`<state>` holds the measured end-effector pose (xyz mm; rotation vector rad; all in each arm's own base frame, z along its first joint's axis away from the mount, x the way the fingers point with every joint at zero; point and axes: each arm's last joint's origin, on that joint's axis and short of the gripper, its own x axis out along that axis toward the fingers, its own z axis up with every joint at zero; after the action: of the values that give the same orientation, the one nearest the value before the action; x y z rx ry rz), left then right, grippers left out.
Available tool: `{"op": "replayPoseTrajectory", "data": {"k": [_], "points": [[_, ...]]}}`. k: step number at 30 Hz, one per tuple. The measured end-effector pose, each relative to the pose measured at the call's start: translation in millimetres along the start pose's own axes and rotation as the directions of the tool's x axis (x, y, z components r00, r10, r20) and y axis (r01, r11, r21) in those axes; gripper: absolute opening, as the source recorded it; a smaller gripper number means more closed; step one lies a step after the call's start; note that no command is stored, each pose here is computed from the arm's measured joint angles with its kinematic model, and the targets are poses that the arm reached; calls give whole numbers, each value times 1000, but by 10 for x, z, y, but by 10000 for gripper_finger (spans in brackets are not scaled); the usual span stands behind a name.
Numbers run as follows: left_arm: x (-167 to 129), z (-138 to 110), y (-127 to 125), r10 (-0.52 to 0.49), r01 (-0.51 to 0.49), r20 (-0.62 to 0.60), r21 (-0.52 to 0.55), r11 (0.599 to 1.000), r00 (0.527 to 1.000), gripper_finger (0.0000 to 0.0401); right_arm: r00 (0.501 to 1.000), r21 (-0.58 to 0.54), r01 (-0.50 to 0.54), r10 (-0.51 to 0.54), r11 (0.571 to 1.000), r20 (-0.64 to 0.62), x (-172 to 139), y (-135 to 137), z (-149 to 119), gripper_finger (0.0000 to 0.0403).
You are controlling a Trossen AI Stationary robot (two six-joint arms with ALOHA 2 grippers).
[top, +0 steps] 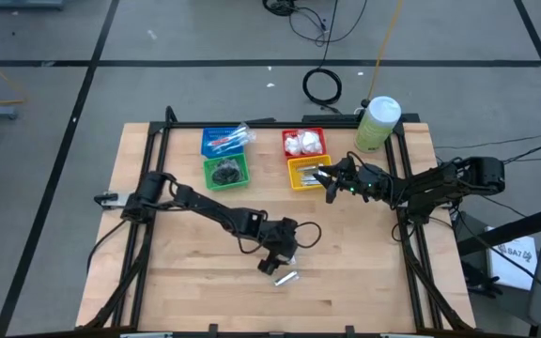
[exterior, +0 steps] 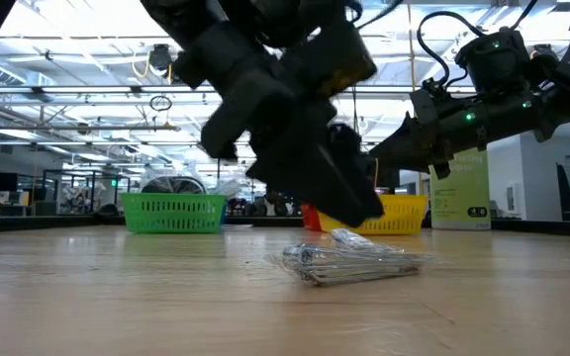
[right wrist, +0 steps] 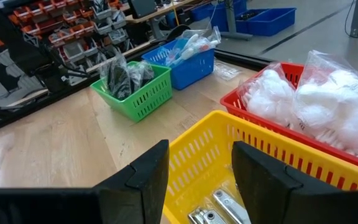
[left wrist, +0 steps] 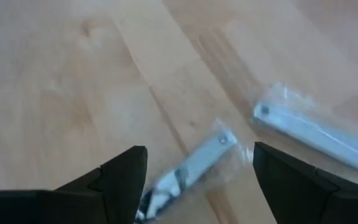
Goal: Pick & Place Travel size toiletries
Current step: Put the nail cutter into the yellow bin
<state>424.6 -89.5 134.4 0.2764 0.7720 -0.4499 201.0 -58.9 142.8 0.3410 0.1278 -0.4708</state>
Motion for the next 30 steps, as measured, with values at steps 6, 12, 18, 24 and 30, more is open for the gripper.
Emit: {"op": "replayPoseTrajectory", "data": {"k": [6, 12, 18, 24, 30], "points": [[106, -95, 0, 14, -13, -36, 14, 1000, 999, 289, 1000, 1, -2, 2, 1000, 4, -1, 1, 4, 167], [145, -116, 31, 54, -53, -40, 26, 998, 998, 289, 1000, -1, -1, 1, 1000, 1, -1, 0, 1, 167], [141, -195, 40, 30, -42, -112, -112, 993, 993, 289, 1000, -3, 0, 0, 1000, -1, -1, 0, -1, 167], [130, -247, 17, -29, -1, -159, -190, 982, 987, 289, 1000, -3, -1, 1, 1000, -1, -1, 0, -1, 167], [133, -250, -7, -50, 5, -160, -275, 961, 986, 289, 1000, -3, -2, 2, 1000, -2, -1, 0, -2, 167]]}}
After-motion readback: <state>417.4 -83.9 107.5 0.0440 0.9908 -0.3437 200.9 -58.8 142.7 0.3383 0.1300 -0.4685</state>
